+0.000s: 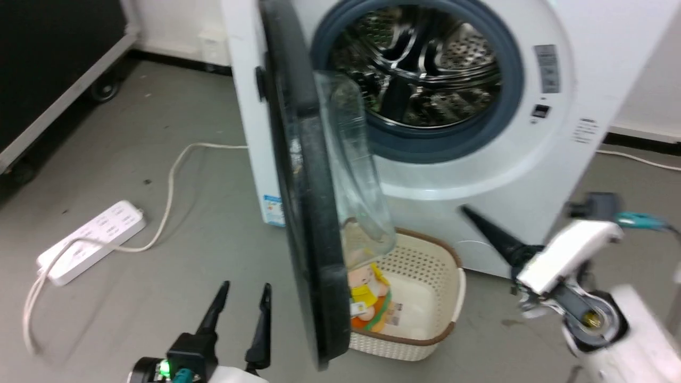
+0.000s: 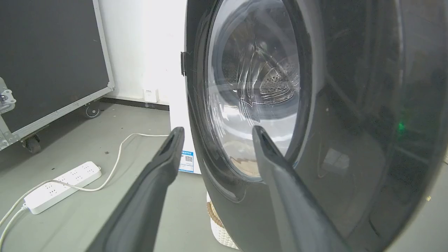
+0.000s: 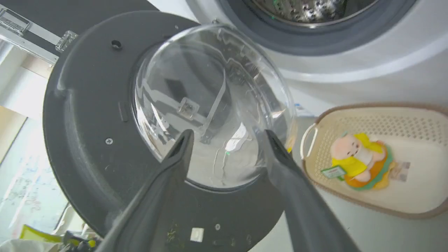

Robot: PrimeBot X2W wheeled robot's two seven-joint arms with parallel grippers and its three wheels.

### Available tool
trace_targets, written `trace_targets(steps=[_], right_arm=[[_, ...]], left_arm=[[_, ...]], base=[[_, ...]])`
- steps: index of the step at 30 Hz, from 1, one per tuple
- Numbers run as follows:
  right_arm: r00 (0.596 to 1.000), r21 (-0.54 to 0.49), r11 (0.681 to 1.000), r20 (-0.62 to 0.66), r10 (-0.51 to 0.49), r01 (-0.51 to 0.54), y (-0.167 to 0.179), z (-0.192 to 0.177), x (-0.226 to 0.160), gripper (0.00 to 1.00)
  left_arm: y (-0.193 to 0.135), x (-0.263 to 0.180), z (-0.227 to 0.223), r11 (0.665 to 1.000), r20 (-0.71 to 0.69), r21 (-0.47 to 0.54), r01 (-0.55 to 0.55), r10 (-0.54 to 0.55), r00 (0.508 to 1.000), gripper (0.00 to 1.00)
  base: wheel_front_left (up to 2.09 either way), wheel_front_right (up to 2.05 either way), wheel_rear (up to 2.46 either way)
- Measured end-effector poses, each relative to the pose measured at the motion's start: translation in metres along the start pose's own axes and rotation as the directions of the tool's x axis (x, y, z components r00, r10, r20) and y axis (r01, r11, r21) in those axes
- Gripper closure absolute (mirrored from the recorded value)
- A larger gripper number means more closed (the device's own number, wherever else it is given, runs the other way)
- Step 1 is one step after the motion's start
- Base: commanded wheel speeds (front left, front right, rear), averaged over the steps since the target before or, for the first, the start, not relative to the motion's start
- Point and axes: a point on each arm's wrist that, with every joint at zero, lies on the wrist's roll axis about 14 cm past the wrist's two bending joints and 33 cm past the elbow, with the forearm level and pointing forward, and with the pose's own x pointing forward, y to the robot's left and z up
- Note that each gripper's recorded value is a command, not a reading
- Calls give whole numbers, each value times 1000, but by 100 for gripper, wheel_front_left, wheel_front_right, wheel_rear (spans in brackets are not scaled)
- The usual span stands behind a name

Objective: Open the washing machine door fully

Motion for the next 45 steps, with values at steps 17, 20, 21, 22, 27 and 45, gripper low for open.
trace_targets(steps=[17,20,21,22,27,45], right_arm=[[748,-567,582,654,-113,584,-54,62,-177,0],[717,-552,545,683,-138,631,-51,46,-189,0],[713,-548,538,685,-151,640,-52,39,-191,0],[713,-554,523,682,-161,648,-52,33,-193,0],[737,-590,476,640,-216,652,-62,8,-195,0],[741,-583,491,631,-227,647,-66,7,-190,0]], left_arm=[[-28,16,1,990,12,-23,136,-136,991,0],[-32,15,-2,988,3,-27,155,-155,988,0],[-33,15,-3,987,1,-27,157,-157,988,0],[-33,14,-4,987,-4,-28,159,-159,987,0],[-35,11,-9,985,-20,-32,168,-168,986,0],[-32,8,-13,987,-35,-35,158,-159,987,100]], base=[[0,0,0],[0,0,0],[0,0,0],[0,0,0],[0,0,0],[0,0,0]])
